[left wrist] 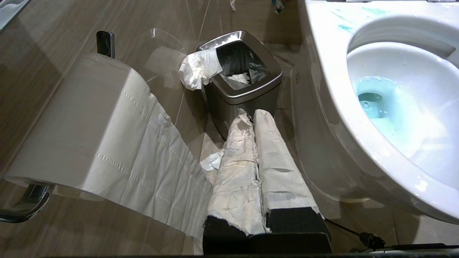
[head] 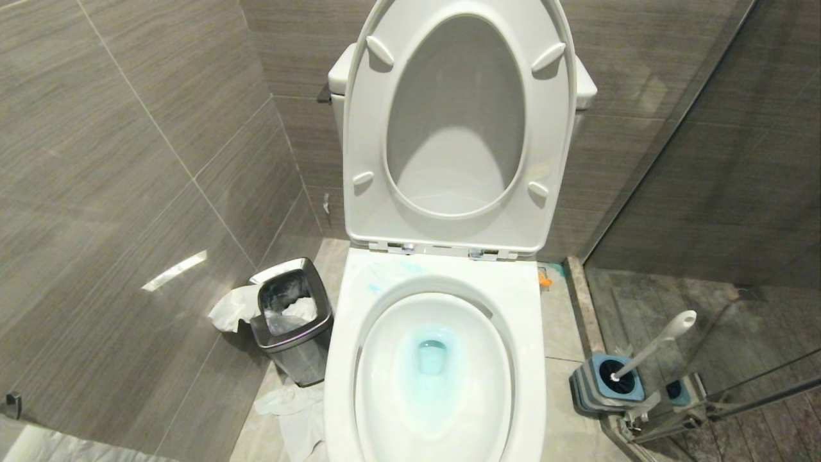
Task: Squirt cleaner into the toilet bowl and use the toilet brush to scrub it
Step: Flush the toilet
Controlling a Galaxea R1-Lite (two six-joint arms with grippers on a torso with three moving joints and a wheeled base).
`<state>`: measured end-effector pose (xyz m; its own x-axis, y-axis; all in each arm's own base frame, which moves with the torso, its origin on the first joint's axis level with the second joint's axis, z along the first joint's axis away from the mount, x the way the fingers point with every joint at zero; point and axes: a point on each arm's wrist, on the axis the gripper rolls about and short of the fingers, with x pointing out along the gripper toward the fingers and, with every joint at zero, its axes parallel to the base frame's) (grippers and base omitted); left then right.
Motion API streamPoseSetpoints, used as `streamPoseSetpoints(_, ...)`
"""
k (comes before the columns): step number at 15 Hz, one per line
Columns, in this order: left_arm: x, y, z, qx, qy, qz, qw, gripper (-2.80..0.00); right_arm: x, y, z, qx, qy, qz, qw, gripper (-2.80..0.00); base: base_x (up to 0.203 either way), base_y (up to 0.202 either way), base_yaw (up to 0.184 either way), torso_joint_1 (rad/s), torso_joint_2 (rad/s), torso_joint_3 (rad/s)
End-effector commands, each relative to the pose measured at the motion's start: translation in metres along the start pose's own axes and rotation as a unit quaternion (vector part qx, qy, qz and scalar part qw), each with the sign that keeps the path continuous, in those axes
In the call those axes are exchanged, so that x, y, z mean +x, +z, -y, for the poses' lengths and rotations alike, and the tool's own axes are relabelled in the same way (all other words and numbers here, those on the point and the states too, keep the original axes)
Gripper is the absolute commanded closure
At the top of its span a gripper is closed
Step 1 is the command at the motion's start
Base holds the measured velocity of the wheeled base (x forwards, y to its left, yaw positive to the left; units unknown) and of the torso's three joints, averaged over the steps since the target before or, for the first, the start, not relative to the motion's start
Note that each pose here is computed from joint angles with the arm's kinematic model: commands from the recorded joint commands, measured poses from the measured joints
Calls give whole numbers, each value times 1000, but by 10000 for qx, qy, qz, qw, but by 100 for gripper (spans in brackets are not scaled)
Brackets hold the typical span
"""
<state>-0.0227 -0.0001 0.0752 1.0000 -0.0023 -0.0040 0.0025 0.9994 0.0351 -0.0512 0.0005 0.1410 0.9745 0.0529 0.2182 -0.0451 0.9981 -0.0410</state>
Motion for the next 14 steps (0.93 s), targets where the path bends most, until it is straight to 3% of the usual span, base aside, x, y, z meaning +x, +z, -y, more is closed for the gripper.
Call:
streamPoseSetpoints(1,0,0,0,1,-2,-3,10000,0,13,-41,-1,1,14,-320,9995,0,0,0,0,0,0,0)
streamPoseSetpoints(6,0,0,0,-24,3,-3,10000,0,13,-70,-1,-73,-28,-1121,9937,0,0,0,0,0,0,0)
streamPoseSetpoints(8,0,0,0,-158,6,1,9999,0,13,-70,-1,-28,-92,-1133,9935,0,0,0,0,0,0,0)
streamPoseSetpoints(14,0,0,0,-170,12,-3,9999,0,13,-70,-1,125,-169,-1126,9934,0,0,0,0,0,0,0)
